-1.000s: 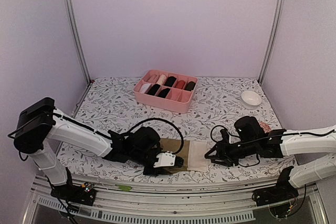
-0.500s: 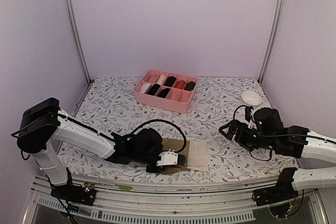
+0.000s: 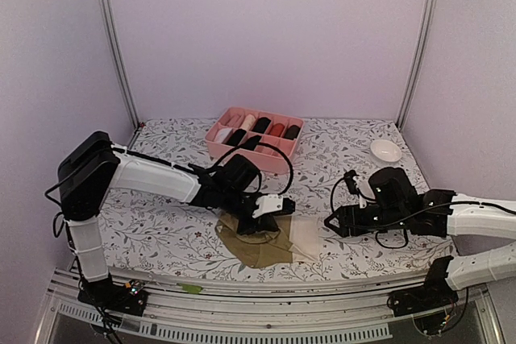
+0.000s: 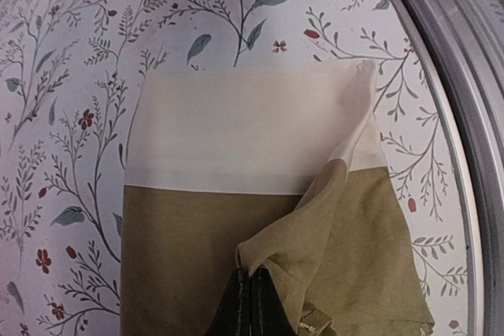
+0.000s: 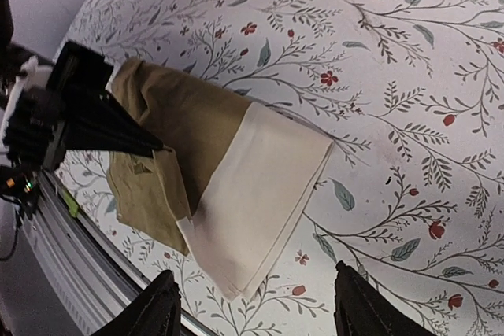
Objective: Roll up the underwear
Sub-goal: Pick up the underwear from the center of the board.
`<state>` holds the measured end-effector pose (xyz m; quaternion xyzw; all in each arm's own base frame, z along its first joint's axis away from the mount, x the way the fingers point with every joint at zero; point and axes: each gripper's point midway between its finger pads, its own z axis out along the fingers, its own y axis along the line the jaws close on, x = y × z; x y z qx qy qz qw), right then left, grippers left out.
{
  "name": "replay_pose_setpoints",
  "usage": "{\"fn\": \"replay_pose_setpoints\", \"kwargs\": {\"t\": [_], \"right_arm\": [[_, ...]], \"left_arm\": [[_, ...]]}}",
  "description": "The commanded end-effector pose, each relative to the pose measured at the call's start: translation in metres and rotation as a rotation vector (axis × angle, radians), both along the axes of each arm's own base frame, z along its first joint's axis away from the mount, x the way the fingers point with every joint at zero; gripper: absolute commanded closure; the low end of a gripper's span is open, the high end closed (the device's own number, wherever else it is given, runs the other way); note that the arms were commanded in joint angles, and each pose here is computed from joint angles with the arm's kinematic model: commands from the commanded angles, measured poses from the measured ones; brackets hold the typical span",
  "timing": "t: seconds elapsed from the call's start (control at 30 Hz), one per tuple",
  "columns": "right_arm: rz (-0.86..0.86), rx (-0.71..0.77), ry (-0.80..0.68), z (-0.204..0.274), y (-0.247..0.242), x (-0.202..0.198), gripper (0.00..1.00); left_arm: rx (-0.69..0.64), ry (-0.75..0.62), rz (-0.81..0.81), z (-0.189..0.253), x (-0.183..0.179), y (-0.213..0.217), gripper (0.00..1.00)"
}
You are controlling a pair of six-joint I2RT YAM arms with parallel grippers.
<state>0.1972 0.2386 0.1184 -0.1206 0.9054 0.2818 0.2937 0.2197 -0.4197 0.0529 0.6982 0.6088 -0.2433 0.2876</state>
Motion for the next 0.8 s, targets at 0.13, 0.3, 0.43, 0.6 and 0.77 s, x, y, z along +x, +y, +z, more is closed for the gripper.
{"fn": "replay_pose_setpoints", "kwargs": {"t": [0.13, 0.3, 0.43, 0.6, 0.77], "right_arm": [[0.413, -0.112, -0.127, -0.009, 0.059, -0.038, 0.36], [0.498, -0.128, -0.105, -0.028, 0.072, -0.051, 0.37], [0.504, -0.195, -0.112, -0.042, 0.076, -0.042, 0.37], [0.538, -0.228, -0.098, -0.053, 0.086, -0.039, 0.38], [0.579, -0.291, -0.029, -0.074, 0.086, -0.044, 0.48]], "left_arm": [[0.046, 0.349, -0.068, -0.026, -0.014, 0.022, 1.0], [0.038, 0.374, -0.064, -0.028, -0.008, 0.025, 1.0], [0.036, 0.376, -0.064, -0.029, -0.006, 0.028, 1.0], [0.032, 0.381, -0.065, -0.03, -0.006, 0.031, 1.0], [0.027, 0.383, -0.059, -0.03, -0.001, 0.035, 1.0]]}}
